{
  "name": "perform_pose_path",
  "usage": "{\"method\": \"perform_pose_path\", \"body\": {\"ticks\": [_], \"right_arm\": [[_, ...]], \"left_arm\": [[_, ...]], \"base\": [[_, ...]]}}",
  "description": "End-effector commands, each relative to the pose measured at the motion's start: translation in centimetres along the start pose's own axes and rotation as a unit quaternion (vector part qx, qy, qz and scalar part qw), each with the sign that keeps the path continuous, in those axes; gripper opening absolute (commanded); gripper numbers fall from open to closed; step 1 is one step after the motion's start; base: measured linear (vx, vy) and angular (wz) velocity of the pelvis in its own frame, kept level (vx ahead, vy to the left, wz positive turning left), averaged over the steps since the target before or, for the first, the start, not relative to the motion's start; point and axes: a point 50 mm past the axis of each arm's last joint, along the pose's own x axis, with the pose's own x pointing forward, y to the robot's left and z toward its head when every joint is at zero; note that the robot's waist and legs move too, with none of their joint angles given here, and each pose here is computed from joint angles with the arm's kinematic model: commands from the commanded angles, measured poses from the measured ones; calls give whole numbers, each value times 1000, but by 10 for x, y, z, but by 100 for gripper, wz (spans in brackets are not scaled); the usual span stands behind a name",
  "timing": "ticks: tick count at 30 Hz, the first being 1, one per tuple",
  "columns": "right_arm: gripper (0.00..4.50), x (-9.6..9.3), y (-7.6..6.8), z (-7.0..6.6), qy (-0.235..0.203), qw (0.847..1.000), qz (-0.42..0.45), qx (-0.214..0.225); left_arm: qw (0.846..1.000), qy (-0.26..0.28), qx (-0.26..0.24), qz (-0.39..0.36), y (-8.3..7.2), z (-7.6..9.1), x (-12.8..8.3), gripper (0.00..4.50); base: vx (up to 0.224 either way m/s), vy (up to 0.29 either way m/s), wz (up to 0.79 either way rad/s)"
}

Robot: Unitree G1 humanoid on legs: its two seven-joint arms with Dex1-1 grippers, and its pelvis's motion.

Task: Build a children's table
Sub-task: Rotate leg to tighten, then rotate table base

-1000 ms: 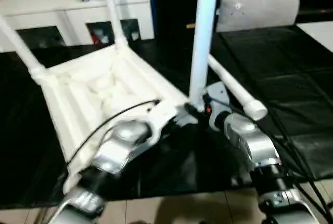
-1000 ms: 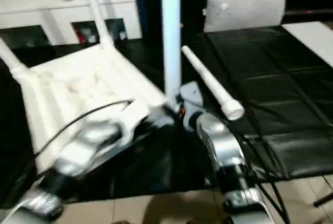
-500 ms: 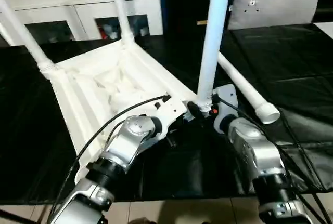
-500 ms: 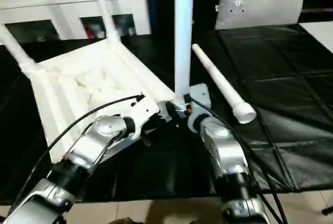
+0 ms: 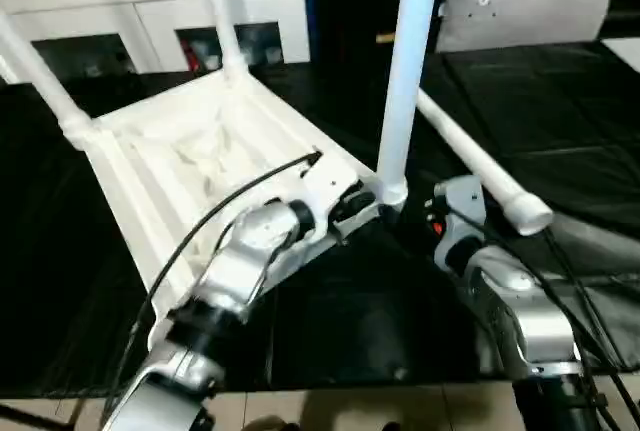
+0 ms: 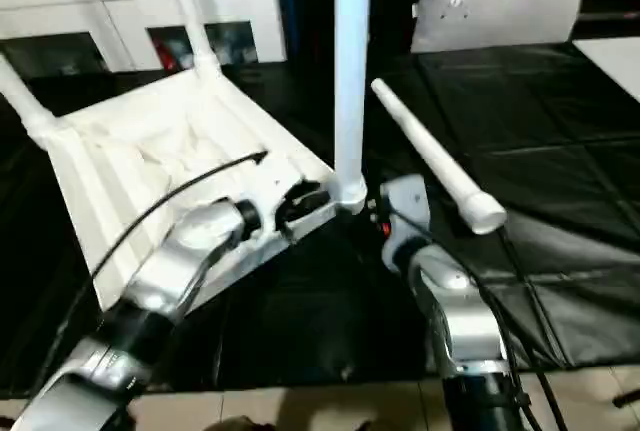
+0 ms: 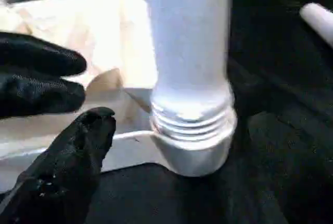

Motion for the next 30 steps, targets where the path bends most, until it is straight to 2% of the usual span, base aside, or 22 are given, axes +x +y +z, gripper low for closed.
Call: {"method": "perform_pose_path", "body": {"ticks": [1, 3, 7, 8, 13, 14, 16, 17, 18, 19, 20, 22, 27, 30], "right_arm": [[450, -1, 8, -5, 7, 1000, 18, -10], [450, -2, 11, -7, 12, 1000, 25, -4], [450, -8, 21, -16, 41, 997, 69, 8], [450, -9, 22, -17, 44, 996, 71, 9], [450, -8, 29, -18, 59, 994, 95, 1], [450, -8, 29, -18, 59, 994, 95, 1], [450, -6, 33, -19, 65, 992, 110, -11], [450, -6, 33, -19, 68, 991, 112, -13], [450, -4, 35, -21, 75, 990, 118, -17], [450, -3, 36, -21, 76, 990, 118, -17], [450, 0, 38, -22, 80, 989, 124, -19], [450, 3, 40, -22, 82, 988, 128, -21], [450, 19, 48, -25, 102, 985, 136, -26], [450, 28, 50, -28, 113, 985, 134, -14]], "left_arm": [[999, 5, 5, 31, 13, 0, -15, 129], [999, 13, 7, 45, 18, -2, -23, 129], [992, 72, 35, 101, 42, -5, -65, 129], [990, 79, 38, 108, 45, -5, -69, 129], [968, 158, 60, 185, 65, -14, -112, 87], [968, 158, 60, 185, 65, -14, -112, 77], [941, 228, 96, 233, 80, -22, -141, 58], [934, 242, 101, 241, 83, -24, -147, 53], [919, 276, 113, 258, 88, -27, -161, 48], [917, 280, 114, 259, 88, -28, -162, 39], [908, 308, 121, 257, 89, -32, -171, 25], [906, 322, 120, 248, 87, -34, -174, 11], [920, 343, 79, 173, 65, -44, -170, 2], [920, 349, 80, 156, 61, -50, -168, 2]], "base": [[0, 0, 0], [0, 0, 0], [0, 0, 0], [0, 0, 0], [0, 0, 0], [0, 0, 0], [0, 0, 0], [0, 0, 0], [0, 0, 0], [0, 0, 0], [0, 0, 0], [0, 0, 0], [0, 0, 0], [0, 0, 0]]}}
